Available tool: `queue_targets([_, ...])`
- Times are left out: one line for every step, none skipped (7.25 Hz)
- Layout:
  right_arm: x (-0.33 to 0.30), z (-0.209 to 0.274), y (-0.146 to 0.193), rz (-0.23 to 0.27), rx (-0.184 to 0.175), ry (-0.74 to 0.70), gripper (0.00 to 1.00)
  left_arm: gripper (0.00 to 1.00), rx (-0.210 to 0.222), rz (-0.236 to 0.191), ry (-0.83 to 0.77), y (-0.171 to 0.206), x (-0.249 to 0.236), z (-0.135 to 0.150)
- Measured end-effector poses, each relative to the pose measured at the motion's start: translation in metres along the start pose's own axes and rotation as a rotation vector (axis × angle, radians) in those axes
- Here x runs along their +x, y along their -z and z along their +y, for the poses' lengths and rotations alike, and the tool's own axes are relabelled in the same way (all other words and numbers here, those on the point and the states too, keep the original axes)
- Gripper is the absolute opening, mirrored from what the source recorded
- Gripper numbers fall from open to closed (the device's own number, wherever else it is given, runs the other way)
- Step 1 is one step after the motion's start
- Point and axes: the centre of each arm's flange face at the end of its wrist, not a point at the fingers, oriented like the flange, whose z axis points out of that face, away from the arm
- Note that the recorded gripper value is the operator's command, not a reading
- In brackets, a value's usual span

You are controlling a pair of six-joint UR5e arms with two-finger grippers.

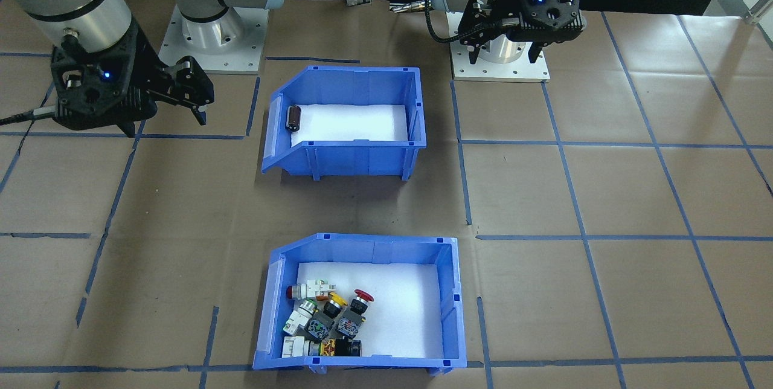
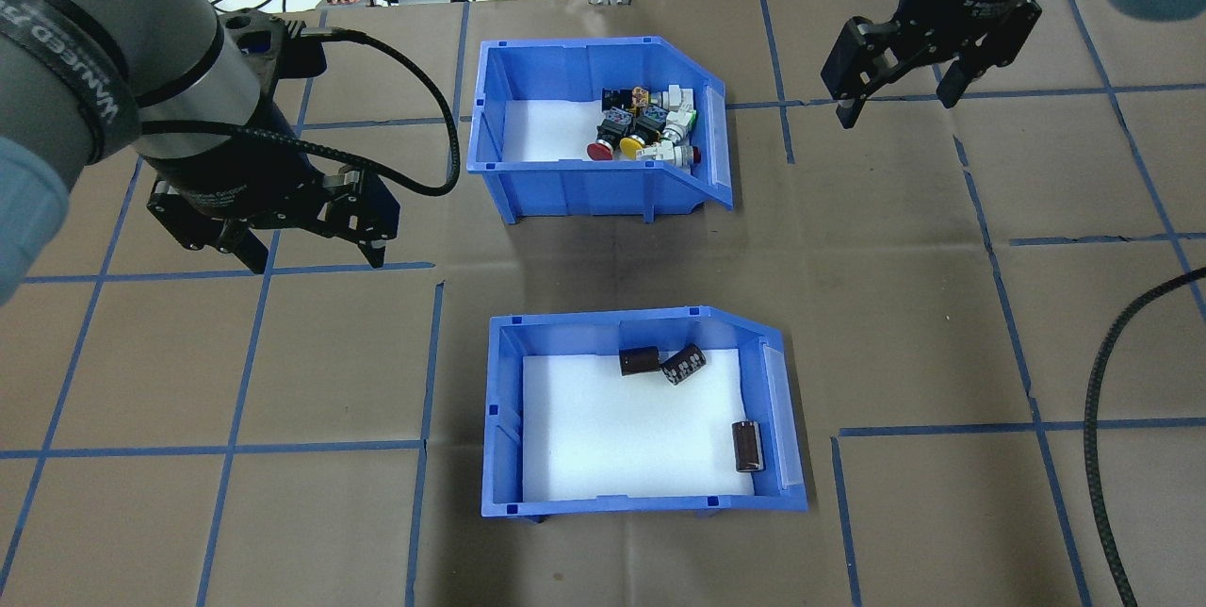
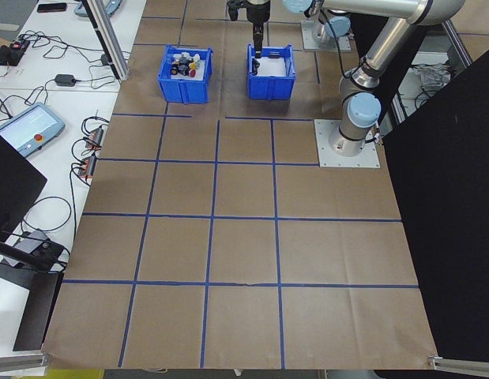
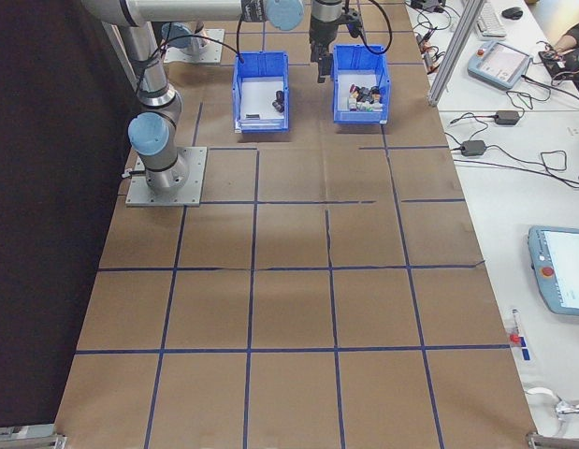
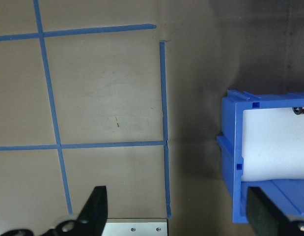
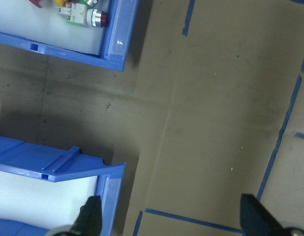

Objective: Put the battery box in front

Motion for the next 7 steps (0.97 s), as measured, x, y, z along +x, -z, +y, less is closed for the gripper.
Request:
queue_targets([0.004, -0.021, 0.000, 0.001, 0.006, 0.117, 1.00, 0.99, -0.003, 0.011, 0.118, 0.000, 0.010, 0.009])
queue_targets([0.002, -0.043, -0.003, 0.001, 0.013, 0.258, 1.00, 0.97, -0.007, 0.014, 0.230, -0.003, 0.020, 0.019])
queue_targets([-0.014, -0.068, -0.006, 0.007, 0.019, 0.412, 1.00, 0.97, -0.019, 0.013, 0.346, -0.009, 0.027, 0.030])
queue_targets([-0.041, -0.094, -0.010, 0.018, 0.024, 0.559, 1.00, 0.98, -0.032, 0.008, 0.474, -0.018, 0.032, 0.042])
queue_targets([-0.074, -0.116, -0.016, 0.031, 0.024, 0.678, 1.00, 0.99, -0.043, 0.000, 0.611, -0.030, 0.038, 0.058])
queue_targets([-0.112, -0.133, -0.027, 0.044, 0.017, 0.770, 1.00, 0.99, -0.045, -0.008, 0.760, -0.045, 0.047, 0.076])
queue_targets([-0.150, -0.141, -0.039, 0.049, 0.006, 0.839, 1.00, 0.99, -0.055, 0.000, 0.905, -0.060, 0.060, 0.092])
